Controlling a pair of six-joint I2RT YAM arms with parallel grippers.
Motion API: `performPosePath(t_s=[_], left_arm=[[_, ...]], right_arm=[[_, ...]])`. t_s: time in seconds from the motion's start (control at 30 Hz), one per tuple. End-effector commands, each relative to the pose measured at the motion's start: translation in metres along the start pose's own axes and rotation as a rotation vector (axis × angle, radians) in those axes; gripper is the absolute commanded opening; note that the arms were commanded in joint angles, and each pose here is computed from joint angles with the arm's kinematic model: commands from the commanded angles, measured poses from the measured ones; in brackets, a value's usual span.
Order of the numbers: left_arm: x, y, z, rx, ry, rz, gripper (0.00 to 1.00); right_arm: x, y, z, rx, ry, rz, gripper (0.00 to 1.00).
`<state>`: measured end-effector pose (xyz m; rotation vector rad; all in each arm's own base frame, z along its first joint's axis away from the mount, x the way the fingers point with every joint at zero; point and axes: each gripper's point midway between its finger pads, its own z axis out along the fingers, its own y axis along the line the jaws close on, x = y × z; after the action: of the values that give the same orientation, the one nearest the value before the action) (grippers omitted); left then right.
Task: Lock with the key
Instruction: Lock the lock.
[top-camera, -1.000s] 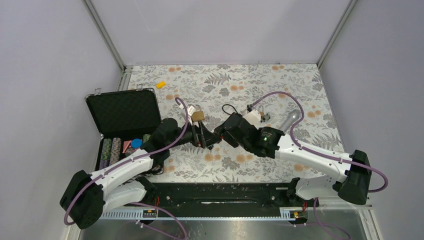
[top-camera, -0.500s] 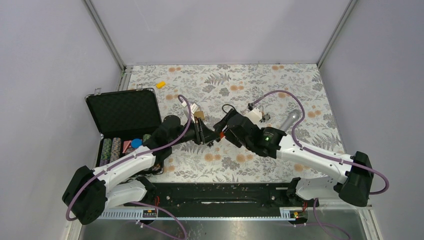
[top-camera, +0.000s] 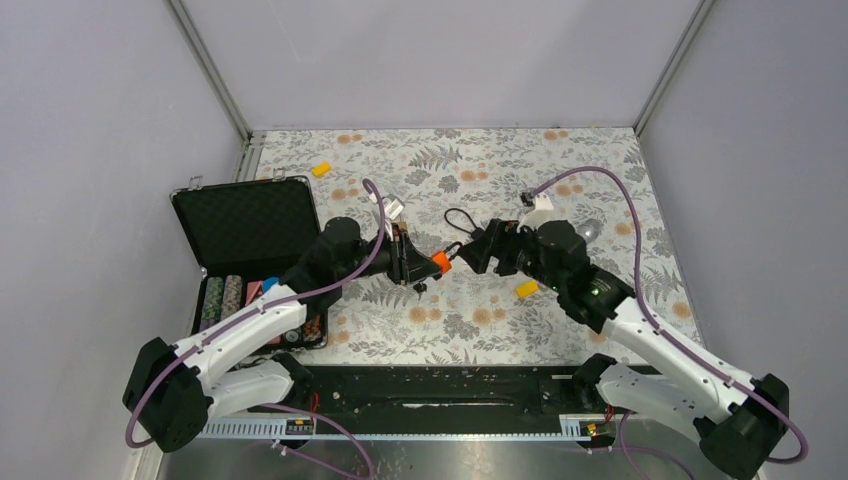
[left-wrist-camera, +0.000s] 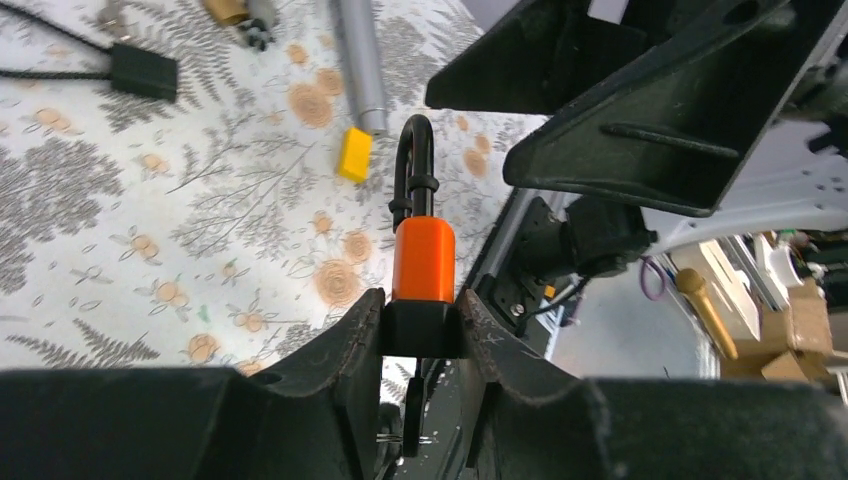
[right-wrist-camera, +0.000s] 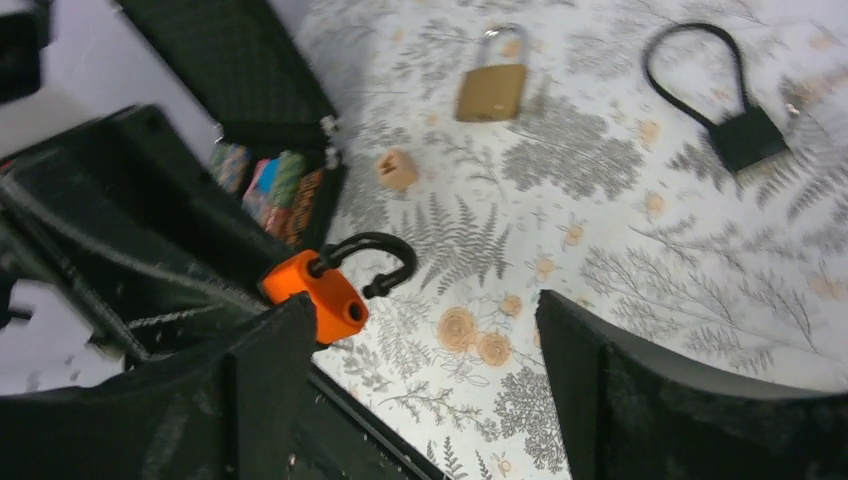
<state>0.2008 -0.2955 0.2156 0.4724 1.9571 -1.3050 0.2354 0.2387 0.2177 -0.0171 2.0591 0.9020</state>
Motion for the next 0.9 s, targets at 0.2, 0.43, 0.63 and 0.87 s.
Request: performPosePath(t_s=[0.2, 0.43, 0.63, 0.87], left_arm=[[-0.035, -0.082, -0.028, 0.312, -0.022, 0.255, 0.00], [-0.023, -0.114, -0.047, 0.495, 0.039, 0.294, 0.00], [-0.023, -0.131, -0.057, 0.578, 0.037, 0.323, 0.00], [-0.024, -0.140, -0.063, 0.615, 0.034, 0.337, 0.00]], right_arm=[[-0.002, 0.080, -0.062, -0.567, 0.036, -0.456, 0.82], [0.003, 0.091, -0.093, -0.665, 0.073, -0.586, 0.82], [0.009, 0.104, -0.103, -0.757, 0.141, -0.600, 0.34], [0.013, 0.112, -0.103, -0.808, 0.220, -0.576, 0.48]])
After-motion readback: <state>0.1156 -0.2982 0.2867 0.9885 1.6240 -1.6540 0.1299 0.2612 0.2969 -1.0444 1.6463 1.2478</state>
